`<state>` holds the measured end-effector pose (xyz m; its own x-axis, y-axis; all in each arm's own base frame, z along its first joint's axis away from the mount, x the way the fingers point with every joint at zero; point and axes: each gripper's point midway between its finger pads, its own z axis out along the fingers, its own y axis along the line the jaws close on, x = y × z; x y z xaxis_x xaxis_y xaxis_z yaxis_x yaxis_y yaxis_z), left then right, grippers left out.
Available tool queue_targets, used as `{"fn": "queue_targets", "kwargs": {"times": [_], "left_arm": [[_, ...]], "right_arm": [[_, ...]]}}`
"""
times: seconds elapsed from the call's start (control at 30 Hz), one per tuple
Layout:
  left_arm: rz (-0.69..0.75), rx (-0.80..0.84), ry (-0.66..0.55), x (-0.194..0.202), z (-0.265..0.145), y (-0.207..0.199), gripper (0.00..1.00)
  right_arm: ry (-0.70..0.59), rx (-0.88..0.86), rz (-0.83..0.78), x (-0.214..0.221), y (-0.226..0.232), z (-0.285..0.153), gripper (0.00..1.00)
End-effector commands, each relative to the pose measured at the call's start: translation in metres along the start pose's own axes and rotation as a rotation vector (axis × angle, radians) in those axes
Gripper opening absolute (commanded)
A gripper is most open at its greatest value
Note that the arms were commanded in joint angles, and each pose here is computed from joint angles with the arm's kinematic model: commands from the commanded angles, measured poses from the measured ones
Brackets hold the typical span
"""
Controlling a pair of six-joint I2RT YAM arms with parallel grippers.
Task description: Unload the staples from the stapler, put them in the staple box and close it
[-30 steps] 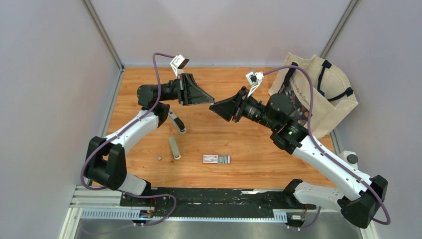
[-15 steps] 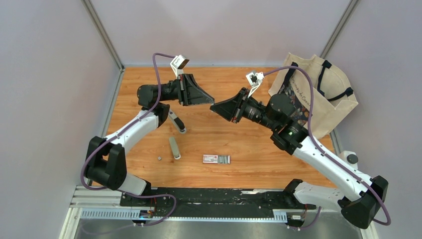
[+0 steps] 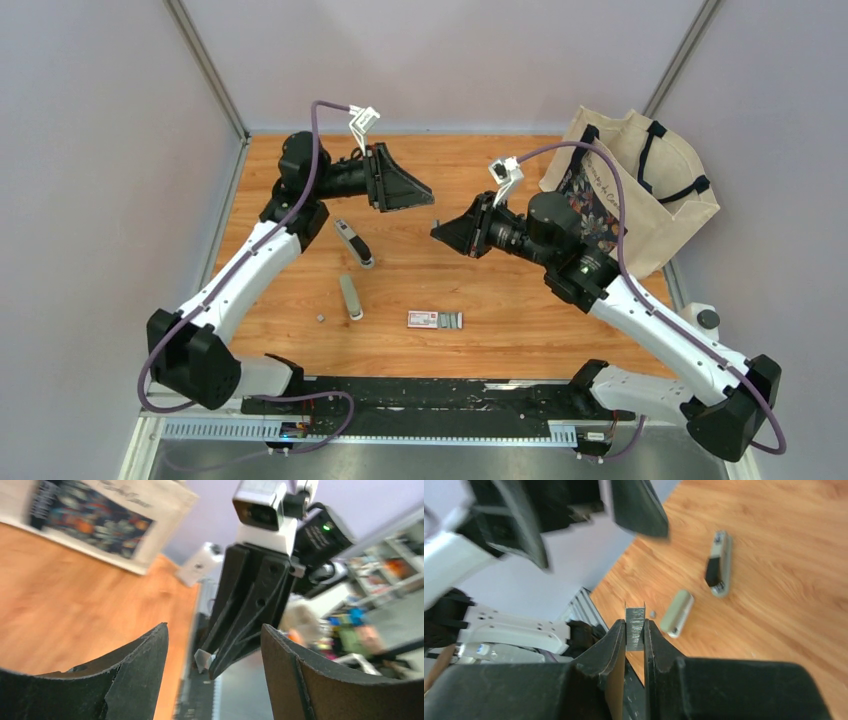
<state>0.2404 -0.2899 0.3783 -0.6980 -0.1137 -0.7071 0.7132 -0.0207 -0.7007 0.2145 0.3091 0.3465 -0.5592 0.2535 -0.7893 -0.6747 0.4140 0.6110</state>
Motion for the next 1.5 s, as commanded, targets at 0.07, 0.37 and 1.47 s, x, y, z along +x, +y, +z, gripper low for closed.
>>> {"fn": "queue_targets", "kwargs": {"times": [0.07,0.37,1.47], "left_arm": [[0.196,-0.434,0.161,0.025,-0.035,0.064,0.75],[0.214,-0.629,0.472,0.099,-0.084,0.126,0.7],[0.324,-0.627,0.662,0.183,-0.102,0.153,0.72]], "right_arm": [[0.232,0.343,0.092,0.075,-0.08,-0.014,0.08],[0.471,0.771,0.142,0.186,-0.16,-0.026,0.02],[0.566,0.932,0.057,0.252,-0.165,-0.013,0.1]]}}
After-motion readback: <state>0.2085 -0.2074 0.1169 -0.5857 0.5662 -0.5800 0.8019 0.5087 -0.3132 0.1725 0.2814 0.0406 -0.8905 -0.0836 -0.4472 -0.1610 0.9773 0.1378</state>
